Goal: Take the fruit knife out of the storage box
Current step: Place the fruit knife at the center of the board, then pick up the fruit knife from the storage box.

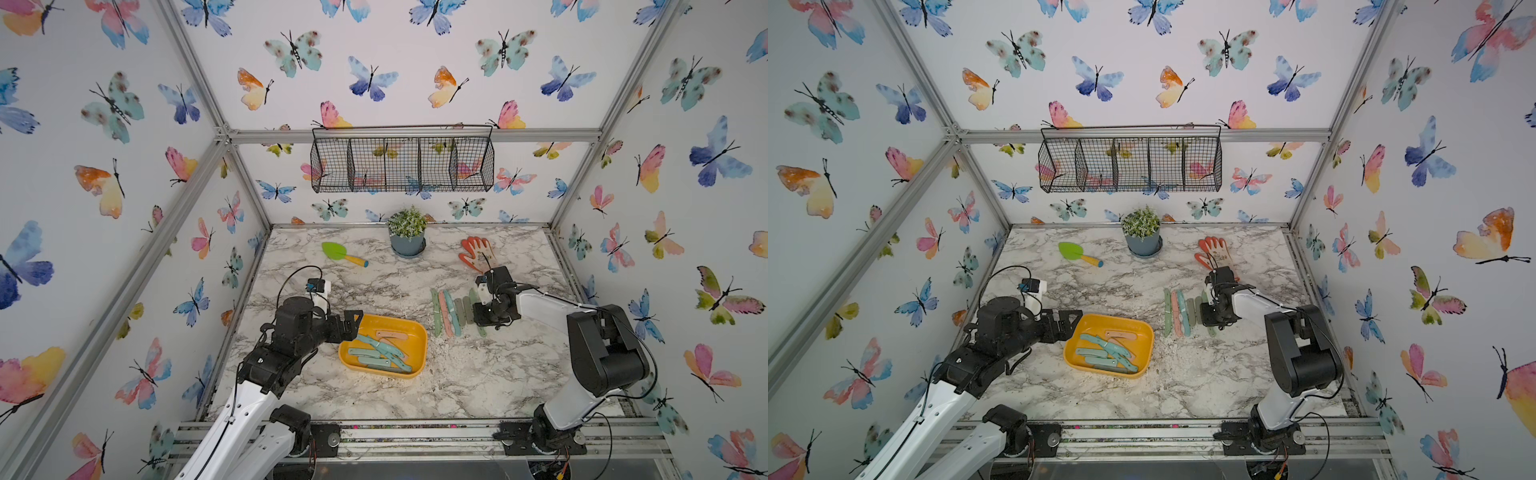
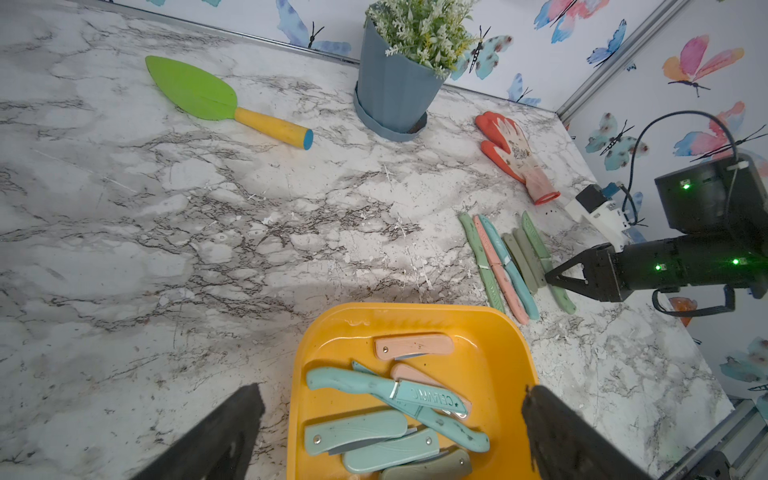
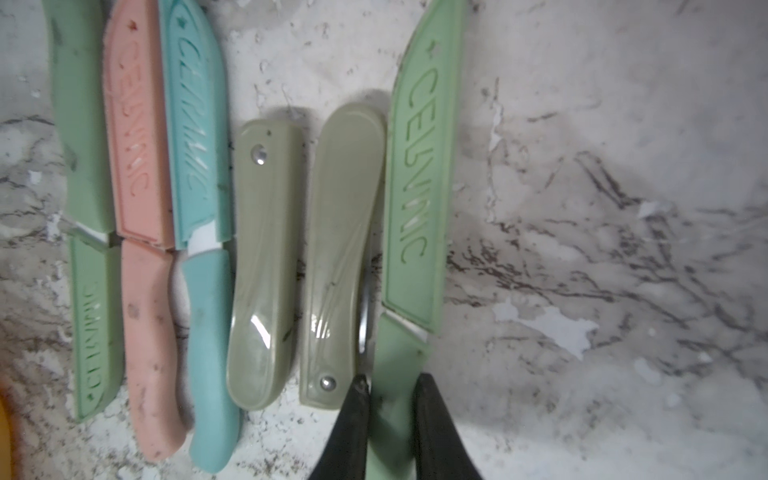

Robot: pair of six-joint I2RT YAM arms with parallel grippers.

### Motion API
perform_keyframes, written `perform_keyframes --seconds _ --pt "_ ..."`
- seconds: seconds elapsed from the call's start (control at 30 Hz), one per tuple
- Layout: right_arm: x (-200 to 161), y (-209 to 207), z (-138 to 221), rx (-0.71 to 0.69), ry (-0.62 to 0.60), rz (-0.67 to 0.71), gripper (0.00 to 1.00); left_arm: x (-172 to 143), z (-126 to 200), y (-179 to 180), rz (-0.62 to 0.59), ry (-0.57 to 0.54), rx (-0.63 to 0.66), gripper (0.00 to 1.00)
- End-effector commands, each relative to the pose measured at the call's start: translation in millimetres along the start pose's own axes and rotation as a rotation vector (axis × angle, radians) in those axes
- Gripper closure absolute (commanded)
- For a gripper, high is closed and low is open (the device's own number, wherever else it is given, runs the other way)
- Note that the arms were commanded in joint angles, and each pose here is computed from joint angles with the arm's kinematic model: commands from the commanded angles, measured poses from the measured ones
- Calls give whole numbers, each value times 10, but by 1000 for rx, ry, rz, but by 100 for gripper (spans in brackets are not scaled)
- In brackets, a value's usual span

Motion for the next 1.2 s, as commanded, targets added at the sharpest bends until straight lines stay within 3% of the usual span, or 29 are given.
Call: perform_keyframes --seconds 0.0,0.23,0.47,0.6,0.73,0.83,1.17 --pt "-58 6 -24 20 11 -18 78 34 30 -4 -4 -25 9 2" --pt "2 -5 178 -9 -32 -23 66 40 42 1 -2 -32 15 2" --pt "220 51 673 -3 -185 6 67 53 52 12 -1 -41 28 1" --pt "410 374 1044 143 -391 168 66 70 63 46 5 -58 56 2" --pt "486 1047 1226 254 -495 452 65 137 123 147 37 -117 152 2" --pt "472 1484 1196 319 -491 603 63 182 187 265 76 -180 252 2" --pt "385 2434 759 414 -357 863 60 271 442 375 128 -339 332 2"
Point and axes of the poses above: each gripper's point midway between its finger pads, its own z axis back along the fingers, its own y axis along the line the jaws close on, x = y × z, the point moved 6 cm from there along z, back along the fingers, and after that the axes turned 14 degrees about z, right-handed, at the moved point
